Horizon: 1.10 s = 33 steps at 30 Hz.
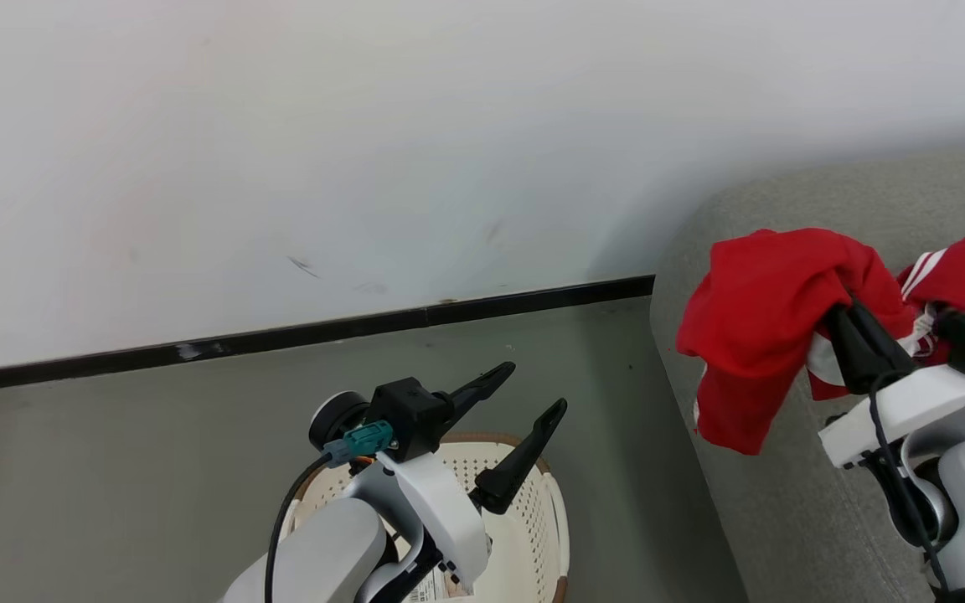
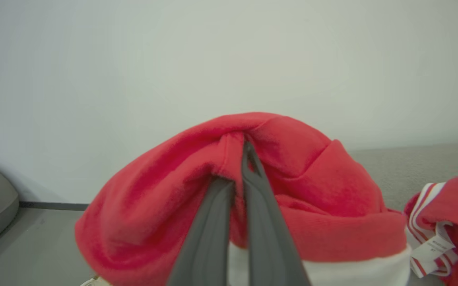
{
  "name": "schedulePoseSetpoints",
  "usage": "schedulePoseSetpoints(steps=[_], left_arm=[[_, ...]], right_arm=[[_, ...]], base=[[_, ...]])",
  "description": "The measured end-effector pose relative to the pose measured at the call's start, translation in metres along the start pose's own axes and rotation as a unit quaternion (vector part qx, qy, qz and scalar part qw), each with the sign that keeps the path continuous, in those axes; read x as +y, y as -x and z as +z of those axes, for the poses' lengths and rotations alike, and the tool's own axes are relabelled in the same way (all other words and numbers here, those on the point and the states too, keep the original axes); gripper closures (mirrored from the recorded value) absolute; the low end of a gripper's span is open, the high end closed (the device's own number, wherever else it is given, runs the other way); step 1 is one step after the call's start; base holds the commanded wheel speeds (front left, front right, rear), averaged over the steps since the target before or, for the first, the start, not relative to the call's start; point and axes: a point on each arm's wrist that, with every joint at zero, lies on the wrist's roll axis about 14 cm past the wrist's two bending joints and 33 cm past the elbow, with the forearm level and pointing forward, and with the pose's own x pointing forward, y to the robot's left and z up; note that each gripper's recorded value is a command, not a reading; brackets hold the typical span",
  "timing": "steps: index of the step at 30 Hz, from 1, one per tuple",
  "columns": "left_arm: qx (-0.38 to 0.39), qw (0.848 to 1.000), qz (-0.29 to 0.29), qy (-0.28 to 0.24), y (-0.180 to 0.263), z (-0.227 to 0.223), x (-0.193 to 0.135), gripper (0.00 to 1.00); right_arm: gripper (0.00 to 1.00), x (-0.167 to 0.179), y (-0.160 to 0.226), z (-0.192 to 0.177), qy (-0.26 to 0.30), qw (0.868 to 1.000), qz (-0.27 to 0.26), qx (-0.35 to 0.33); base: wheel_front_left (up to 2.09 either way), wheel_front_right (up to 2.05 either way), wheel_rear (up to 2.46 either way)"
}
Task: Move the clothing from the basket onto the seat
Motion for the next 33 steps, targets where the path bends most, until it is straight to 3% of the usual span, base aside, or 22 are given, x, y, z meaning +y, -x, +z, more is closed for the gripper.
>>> schedulePoseSetpoints(steps=[18,33], left_arm=[[0.023,0.996,-0.085,0.005,-0.022,-0.023,-0.041,0.0],[0.031,0.99,-0.139,0.012,-0.036,-0.035,-0.062,0.0]], right_arm=[[1.0,-0.076,0.074,0.019,0.026,0.99,-0.135,-0.024],[1.0,-0.099,0.117,0.03,0.031,0.979,-0.198,-0.037]], base=[[0.0,0.0,0.0],[0.0,0.0,0.0]])
